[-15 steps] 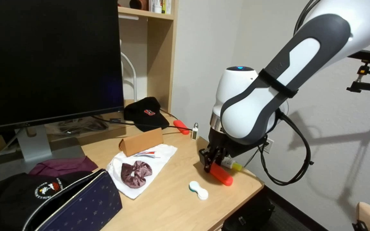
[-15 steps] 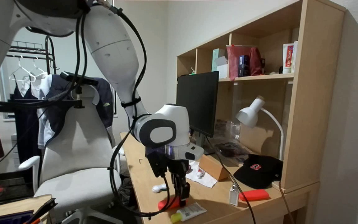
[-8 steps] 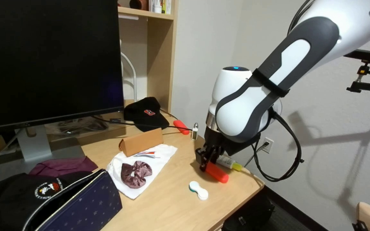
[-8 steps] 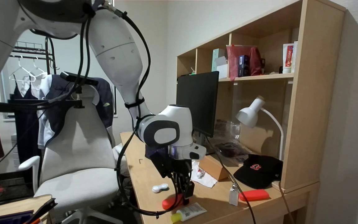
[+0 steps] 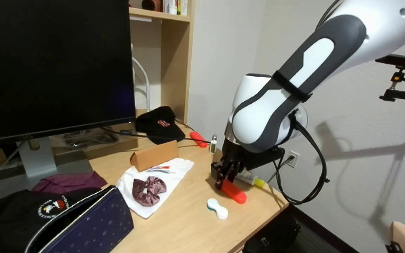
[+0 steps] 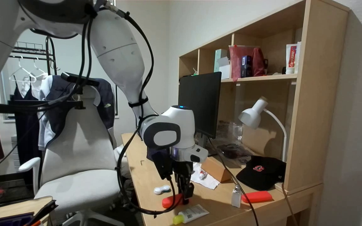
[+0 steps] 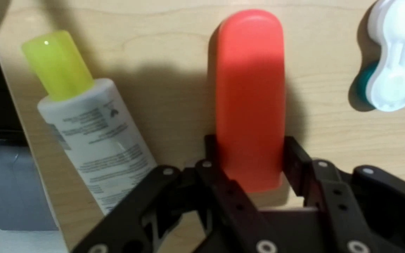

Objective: Pick up the red object and move it close to the edge of the table.

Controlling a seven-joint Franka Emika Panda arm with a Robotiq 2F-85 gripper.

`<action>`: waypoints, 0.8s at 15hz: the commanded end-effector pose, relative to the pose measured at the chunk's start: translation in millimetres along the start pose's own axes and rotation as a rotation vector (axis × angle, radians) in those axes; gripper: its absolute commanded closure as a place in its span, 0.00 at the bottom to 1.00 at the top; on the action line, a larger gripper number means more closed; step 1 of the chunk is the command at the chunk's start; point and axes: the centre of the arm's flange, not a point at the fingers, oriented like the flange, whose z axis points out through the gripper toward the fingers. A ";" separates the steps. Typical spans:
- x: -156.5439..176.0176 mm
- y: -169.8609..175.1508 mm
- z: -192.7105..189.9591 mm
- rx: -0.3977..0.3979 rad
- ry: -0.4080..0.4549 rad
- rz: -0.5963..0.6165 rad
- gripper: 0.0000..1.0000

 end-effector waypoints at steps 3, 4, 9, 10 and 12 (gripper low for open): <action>-0.5 1.5 8.3 0.009 -0.020 0.017 0.26; -1.4 2.2 8.7 0.004 -0.020 0.018 0.21; -5.8 2.9 1.0 -0.021 0.003 0.029 0.00; -6.8 2.2 -2.5 -0.028 0.010 0.025 0.00; -7.6 -0.2 -10.7 -0.022 0.014 -0.003 0.00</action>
